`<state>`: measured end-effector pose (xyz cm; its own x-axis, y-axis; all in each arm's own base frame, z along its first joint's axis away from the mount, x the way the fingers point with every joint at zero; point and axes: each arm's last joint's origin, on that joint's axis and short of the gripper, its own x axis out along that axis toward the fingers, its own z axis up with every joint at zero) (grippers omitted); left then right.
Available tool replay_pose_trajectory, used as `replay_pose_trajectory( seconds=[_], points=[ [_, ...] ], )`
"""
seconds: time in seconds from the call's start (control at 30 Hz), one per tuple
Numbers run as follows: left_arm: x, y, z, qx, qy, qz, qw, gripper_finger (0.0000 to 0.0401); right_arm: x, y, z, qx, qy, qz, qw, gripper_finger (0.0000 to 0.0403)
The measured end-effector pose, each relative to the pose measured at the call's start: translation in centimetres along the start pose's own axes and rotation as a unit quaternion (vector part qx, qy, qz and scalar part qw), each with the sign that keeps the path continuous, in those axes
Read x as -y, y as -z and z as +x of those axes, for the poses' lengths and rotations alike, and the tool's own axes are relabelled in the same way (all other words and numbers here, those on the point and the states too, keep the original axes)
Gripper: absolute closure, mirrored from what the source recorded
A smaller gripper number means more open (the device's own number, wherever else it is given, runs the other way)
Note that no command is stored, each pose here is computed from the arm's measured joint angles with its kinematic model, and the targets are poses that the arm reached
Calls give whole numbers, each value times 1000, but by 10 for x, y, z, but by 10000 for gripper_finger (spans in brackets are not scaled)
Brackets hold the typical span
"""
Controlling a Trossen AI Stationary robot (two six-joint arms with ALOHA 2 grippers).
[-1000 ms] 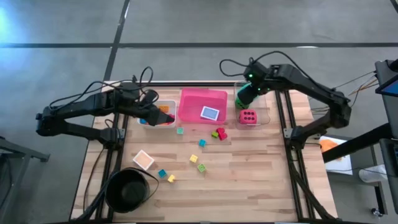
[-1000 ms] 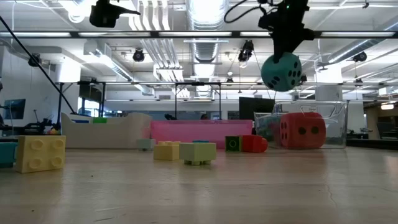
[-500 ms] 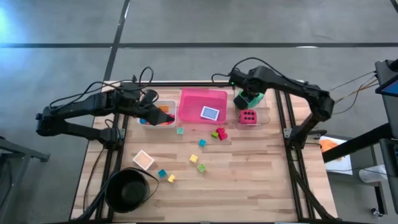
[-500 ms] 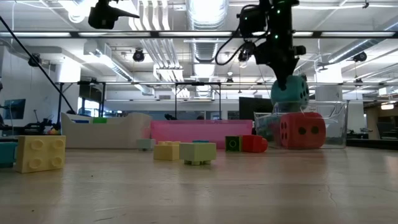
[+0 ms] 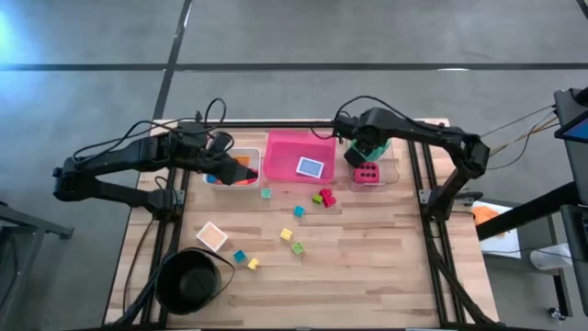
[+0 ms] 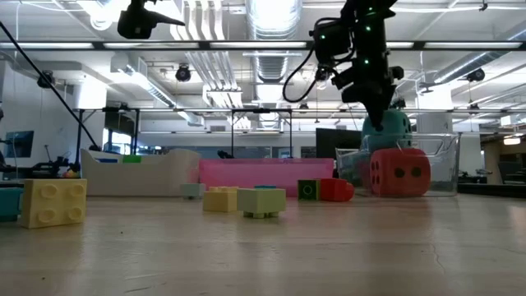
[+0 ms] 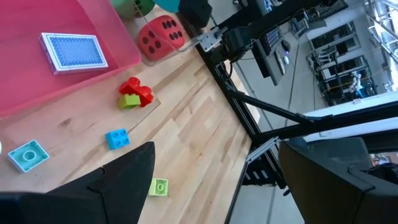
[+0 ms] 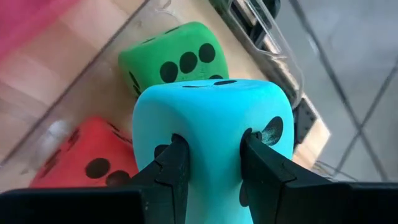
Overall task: Pick & Place Toys
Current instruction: Put the blue dice into the transparent bin bin
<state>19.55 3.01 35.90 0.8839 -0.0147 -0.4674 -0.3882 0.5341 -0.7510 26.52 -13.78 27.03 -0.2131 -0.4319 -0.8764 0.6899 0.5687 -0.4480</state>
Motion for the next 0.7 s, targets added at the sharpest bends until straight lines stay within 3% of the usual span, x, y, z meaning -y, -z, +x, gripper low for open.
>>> replay_pose_trajectory(
  seconds=[0.4, 0.7],
  points=[
    [0, 0, 0, 3, -2, 1, 1000, 61, -33, 20, -7, 37, 43, -66, 996, 298],
    [0, 0, 0, 3, -2, 0, 1000, 61, -44, 27, -14, 53, 45, -96, 993, 303]
  ],
)
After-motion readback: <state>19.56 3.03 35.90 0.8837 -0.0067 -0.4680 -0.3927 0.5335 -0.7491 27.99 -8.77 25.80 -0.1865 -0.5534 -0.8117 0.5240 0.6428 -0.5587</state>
